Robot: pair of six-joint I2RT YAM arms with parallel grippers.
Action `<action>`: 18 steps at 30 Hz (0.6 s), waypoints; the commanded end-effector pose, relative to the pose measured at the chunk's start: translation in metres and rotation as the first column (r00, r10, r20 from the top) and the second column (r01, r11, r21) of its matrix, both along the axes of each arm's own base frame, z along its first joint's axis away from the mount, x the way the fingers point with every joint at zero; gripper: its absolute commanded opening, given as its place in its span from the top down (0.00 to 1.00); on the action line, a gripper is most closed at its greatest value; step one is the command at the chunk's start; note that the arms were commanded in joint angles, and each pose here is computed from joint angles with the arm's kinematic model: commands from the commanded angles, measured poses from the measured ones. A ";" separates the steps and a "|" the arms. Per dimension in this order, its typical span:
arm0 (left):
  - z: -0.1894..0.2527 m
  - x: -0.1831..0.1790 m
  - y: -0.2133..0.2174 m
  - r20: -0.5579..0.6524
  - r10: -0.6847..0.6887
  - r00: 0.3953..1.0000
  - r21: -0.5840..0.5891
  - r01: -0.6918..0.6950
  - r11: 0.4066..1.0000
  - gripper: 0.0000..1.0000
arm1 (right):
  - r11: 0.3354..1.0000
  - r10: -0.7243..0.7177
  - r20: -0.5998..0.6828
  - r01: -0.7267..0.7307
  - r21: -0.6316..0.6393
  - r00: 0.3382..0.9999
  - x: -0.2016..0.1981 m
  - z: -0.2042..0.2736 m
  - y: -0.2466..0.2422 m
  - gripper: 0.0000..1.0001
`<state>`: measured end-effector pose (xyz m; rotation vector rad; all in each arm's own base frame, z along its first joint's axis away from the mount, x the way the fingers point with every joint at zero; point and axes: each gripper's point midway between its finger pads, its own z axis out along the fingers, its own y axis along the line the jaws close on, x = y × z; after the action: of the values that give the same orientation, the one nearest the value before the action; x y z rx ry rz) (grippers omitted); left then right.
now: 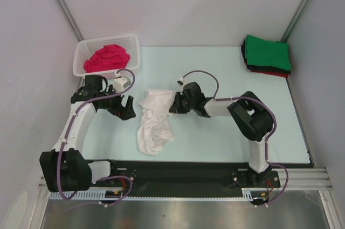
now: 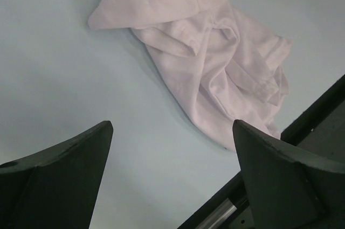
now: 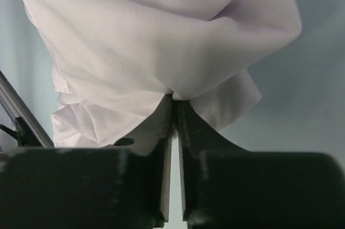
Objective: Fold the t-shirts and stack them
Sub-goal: Flatten the tshirt out
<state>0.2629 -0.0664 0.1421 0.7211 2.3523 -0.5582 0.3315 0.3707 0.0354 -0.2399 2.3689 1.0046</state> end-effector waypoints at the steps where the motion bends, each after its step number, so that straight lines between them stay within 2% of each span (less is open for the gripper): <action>1: 0.002 -0.015 -0.013 0.017 -0.084 0.996 0.020 0.083 0.996 0.02 | 0.999 -0.020 0.037 0.018 0.034 0.999 0.012 0.019 0.002 0.95; 2: 0.001 -0.021 -0.027 0.019 -0.143 0.990 0.029 0.143 0.989 0.02 | 0.999 -0.029 0.057 0.027 0.035 0.998 0.013 0.030 -0.002 1.00; 9: -0.020 -0.040 -0.074 -0.045 -0.321 0.946 0.104 0.324 0.940 0.08 | 0.982 -0.125 0.188 0.148 -0.115 0.974 0.018 0.074 -0.086 1.00; 12: -0.020 -0.044 -0.097 -0.037 -0.390 0.920 0.103 0.392 0.914 0.10 | 0.970 -0.087 0.210 0.131 -0.205 0.974 0.002 0.082 -0.121 1.00; 13: -0.022 -0.044 -0.102 -0.039 -0.401 0.915 0.106 0.403 0.909 0.11 | 0.951 -0.104 0.235 0.166 -0.263 0.967 0.005 0.082 -0.139 1.00; 14: -0.024 -0.047 -0.112 -0.033 -0.431 0.902 0.111 0.432 0.895 0.11 | 0.929 -0.107 0.205 0.172 -0.328 0.973 -0.005 0.072 -0.156 1.00; 18: -0.044 -0.041 -0.131 -0.026 -0.470 0.882 0.201 0.466 0.862 0.11 | 0.875 -0.160 0.238 0.249 -0.416 0.958 -0.016 0.075 -0.206 1.00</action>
<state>0.2072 -0.1813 0.1008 1.3907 2.2788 -0.5901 0.3379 0.2127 0.1403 -0.1944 2.2255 0.5378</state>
